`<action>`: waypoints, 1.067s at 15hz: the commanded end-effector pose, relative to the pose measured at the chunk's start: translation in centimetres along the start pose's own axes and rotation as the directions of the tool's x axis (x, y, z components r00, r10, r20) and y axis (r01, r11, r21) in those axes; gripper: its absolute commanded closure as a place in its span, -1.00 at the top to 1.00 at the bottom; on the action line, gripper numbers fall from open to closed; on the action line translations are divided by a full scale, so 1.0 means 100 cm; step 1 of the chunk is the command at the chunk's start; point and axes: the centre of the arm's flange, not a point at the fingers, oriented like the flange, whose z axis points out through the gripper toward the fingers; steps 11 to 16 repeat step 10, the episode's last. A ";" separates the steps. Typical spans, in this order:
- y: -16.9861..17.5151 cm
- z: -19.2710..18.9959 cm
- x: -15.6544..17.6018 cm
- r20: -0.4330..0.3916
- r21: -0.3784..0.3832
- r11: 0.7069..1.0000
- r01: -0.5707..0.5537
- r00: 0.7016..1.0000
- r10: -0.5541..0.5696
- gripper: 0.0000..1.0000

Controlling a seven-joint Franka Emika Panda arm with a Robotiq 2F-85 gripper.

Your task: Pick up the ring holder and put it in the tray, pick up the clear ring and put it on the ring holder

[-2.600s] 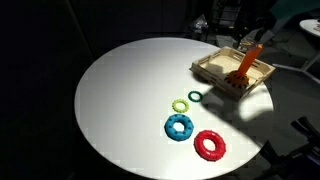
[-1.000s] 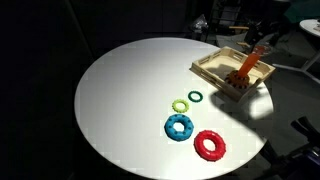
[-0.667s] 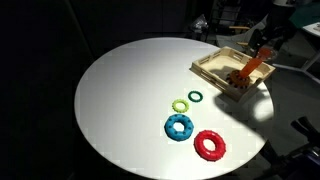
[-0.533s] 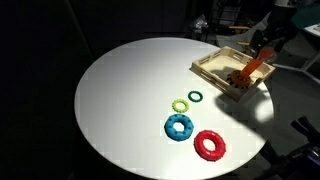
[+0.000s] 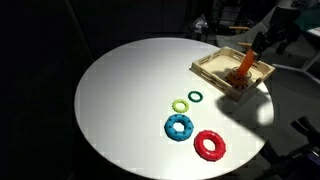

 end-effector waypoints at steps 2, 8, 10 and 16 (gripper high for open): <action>0.000 -0.020 -0.015 0.021 0.079 0.996 0.042 0.999 -0.044 1.00; -0.012 -0.020 -0.010 0.016 0.102 0.994 0.047 0.999 -0.049 1.00; -0.013 -0.019 -0.010 0.019 0.101 0.994 0.049 0.999 -0.051 1.00; -0.013 -0.019 -0.010 0.019 0.101 0.994 0.049 0.999 -0.051 1.00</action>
